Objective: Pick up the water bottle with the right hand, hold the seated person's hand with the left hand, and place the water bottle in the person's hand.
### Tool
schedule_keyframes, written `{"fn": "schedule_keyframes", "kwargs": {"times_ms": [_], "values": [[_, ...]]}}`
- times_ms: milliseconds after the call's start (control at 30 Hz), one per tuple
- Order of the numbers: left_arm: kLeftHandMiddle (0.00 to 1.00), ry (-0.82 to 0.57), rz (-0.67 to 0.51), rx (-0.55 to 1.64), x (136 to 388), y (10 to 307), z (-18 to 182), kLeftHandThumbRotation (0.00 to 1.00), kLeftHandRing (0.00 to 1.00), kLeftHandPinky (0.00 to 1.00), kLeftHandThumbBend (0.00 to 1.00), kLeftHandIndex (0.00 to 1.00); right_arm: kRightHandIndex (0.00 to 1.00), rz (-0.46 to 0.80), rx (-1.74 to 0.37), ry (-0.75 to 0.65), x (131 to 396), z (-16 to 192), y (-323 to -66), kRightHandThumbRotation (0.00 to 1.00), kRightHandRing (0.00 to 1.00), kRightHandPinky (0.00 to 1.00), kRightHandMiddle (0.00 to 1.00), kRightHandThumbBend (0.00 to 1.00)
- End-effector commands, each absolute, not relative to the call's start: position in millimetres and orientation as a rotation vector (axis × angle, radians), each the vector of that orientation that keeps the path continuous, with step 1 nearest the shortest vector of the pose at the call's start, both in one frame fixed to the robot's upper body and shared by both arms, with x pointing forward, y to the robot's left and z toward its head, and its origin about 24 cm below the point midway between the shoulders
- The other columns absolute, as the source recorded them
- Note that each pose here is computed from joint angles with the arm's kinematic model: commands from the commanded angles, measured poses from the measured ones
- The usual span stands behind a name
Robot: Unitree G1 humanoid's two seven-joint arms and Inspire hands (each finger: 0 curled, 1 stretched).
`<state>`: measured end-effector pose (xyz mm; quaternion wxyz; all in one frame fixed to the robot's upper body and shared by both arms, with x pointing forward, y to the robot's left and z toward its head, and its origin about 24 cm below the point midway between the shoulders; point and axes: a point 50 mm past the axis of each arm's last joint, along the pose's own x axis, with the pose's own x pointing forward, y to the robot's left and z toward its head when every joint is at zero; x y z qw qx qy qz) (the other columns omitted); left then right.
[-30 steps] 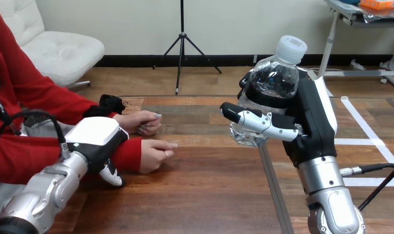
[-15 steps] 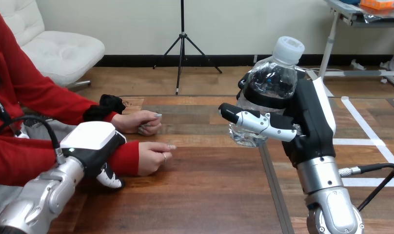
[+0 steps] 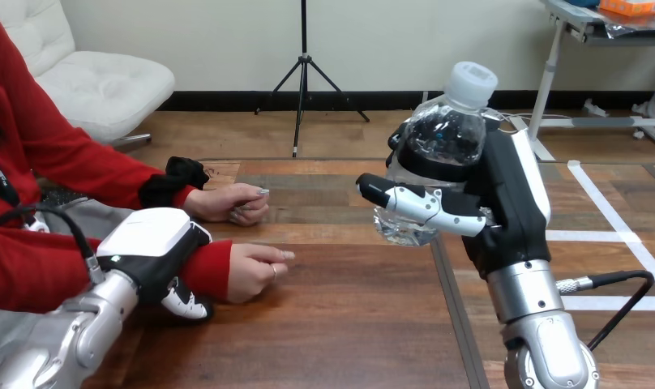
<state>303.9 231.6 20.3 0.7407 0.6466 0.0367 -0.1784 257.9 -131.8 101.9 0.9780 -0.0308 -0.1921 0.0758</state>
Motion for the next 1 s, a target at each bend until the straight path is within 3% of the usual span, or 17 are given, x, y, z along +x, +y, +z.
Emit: {"fn": "schedule_keyframes", "kwargs": {"times_ms": [0, 967], "values": [[0.49, -0.067, -0.393, 1.362, 308.7, 212.5, 39.7, 0.00, 0.44, 0.38, 0.94, 0.50, 0.40, 0.171, -0.034, -0.517, 266.8, 132.2, -121.9, 0.00, 0.31, 0.26, 0.36, 0.82], [0.46, -0.186, -0.371, 1.249, 298.3, 195.6, 61.5, 0.00, 0.39, 0.33, 0.93, 0.47, 0.40, 0.234, -0.012, -0.490, 270.0, 130.2, -103.6, 0.00, 0.29, 0.24, 0.35, 0.85]]}}
